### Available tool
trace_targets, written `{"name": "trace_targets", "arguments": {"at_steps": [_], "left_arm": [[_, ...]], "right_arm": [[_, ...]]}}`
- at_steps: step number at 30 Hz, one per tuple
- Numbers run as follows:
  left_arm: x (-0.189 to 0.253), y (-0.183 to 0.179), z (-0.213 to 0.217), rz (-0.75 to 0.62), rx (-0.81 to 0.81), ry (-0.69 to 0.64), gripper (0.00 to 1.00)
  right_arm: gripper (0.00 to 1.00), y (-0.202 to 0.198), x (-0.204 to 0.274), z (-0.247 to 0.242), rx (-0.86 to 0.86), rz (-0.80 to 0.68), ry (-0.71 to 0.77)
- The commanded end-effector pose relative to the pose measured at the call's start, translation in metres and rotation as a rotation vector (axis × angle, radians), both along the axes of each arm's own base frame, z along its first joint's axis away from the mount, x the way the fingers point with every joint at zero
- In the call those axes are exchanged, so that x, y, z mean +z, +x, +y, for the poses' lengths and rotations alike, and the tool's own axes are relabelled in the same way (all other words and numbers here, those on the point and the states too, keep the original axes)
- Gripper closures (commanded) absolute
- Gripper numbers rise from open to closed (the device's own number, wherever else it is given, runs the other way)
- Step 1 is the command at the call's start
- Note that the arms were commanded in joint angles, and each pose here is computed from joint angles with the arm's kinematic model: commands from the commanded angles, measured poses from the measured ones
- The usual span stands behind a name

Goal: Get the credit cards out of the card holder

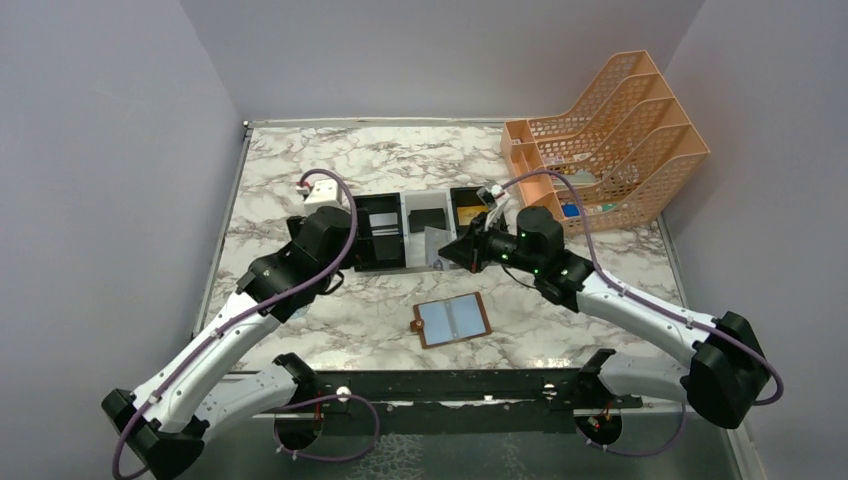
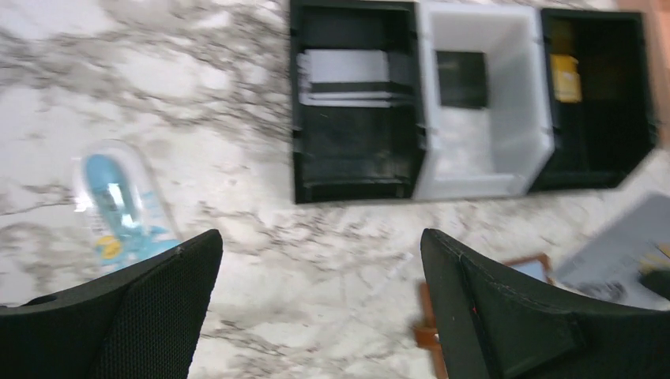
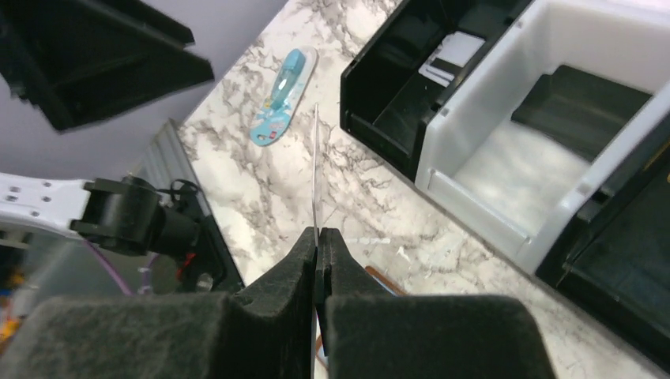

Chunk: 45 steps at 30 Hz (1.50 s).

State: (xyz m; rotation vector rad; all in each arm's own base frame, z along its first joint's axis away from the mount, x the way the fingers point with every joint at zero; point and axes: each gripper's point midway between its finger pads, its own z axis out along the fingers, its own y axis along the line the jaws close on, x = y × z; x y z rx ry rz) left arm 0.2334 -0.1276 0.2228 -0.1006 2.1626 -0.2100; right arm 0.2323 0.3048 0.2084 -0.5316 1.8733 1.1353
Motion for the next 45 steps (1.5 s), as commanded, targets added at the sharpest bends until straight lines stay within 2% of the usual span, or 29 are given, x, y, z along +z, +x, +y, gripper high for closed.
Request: {"name": "trace_targets", "arguments": {"at_steps": [1, 6, 10, 15, 19, 34, 45], "left_arm": [[-0.011, 0.010, 0.051, 0.053, 0.060, 0.157, 0.01], [-0.051, 0.029, 0.085, 0.146, 0.146, 0.058, 0.01], [-0.060, 0.034, 0.096, 0.132, 0.188, -0.036, 0.01], [-0.043, 0.024, 0.126, 0.039, 0.334, 0.017, 0.01], [-0.033, 0.015, 0.133, -0.021, 0.395, -0.012, 0.01], [-0.011, 0.002, 0.148, -0.126, 0.472, -0.018, 0.01], [-0.011, 0.003, 0.147, -0.120, 0.462, -0.016, 0.01]], "right_arm": [[0.99, 0.019, 0.000, 0.012, -0.076, -0.152, -0.165], [0.99, 0.035, 0.005, 0.029, -0.103, -0.273, -0.288], [0.99, 0.045, 0.003, 0.048, -0.090, -0.382, -0.414], [0.99, 0.061, -0.015, 0.078, -0.056, -0.443, -0.541], [0.99, 0.073, -0.021, 0.105, -0.034, -0.529, -0.610], [0.99, 0.145, -0.077, 0.137, -0.106, -0.708, -0.963], [0.99, 0.170, -0.105, 0.150, -0.069, -0.845, -1.121]]}}
